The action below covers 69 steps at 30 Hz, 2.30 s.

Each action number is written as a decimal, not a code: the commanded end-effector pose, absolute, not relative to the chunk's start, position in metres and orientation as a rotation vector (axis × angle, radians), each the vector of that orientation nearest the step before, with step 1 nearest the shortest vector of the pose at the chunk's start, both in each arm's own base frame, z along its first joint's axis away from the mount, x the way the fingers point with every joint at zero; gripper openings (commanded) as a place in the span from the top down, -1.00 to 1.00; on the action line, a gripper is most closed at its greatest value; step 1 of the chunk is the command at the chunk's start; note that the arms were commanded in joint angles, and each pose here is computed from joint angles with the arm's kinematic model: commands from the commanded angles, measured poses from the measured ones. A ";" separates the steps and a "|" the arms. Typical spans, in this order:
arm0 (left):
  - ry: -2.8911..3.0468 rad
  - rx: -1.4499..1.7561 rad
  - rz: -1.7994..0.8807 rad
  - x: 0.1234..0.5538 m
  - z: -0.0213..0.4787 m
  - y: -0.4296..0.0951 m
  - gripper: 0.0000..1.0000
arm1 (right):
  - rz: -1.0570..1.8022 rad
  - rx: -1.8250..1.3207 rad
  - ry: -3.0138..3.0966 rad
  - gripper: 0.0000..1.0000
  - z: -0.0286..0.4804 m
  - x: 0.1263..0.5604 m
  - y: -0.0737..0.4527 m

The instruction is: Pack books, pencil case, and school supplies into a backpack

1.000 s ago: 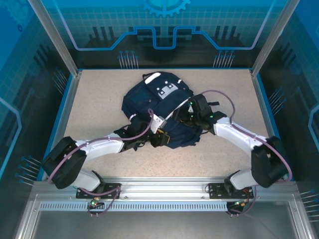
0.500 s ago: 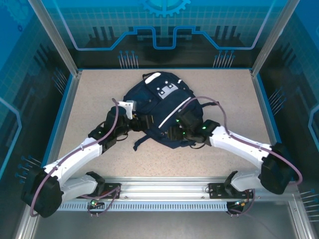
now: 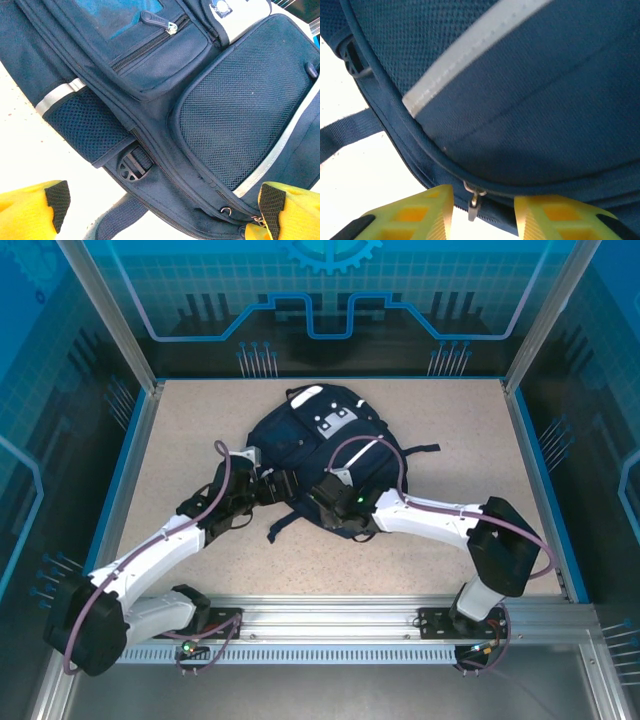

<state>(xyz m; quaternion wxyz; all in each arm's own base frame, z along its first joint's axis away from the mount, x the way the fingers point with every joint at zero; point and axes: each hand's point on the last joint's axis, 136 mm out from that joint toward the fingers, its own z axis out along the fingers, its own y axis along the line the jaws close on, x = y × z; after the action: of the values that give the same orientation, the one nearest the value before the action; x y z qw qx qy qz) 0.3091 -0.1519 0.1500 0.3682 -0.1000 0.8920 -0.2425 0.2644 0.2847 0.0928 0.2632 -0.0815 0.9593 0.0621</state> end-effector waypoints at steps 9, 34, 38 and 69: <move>2.309 -0.388 -0.682 0.316 0.149 -0.156 -0.97 | 0.104 -0.217 2.598 0.49 0.084 0.271 0.289; 2.333 -0.649 -1.177 0.341 0.106 -0.220 0.00 | 0.172 -0.316 2.576 1.00 0.101 0.266 0.296; 2.354 -0.687 -1.135 0.343 0.096 -0.217 0.05 | 0.158 -0.308 2.580 1.00 0.100 0.266 0.293; 2.398 -0.666 -0.804 0.370 0.098 -0.150 0.98 | 0.260 -0.482 2.557 1.00 0.122 0.294 0.261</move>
<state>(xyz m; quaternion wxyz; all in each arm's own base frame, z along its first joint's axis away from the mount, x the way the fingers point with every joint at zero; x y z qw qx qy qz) 0.3582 -0.1956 0.0962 0.2217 -0.2256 0.8771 -0.3614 0.2974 0.2359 0.1149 0.2682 -0.1488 0.9500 0.0581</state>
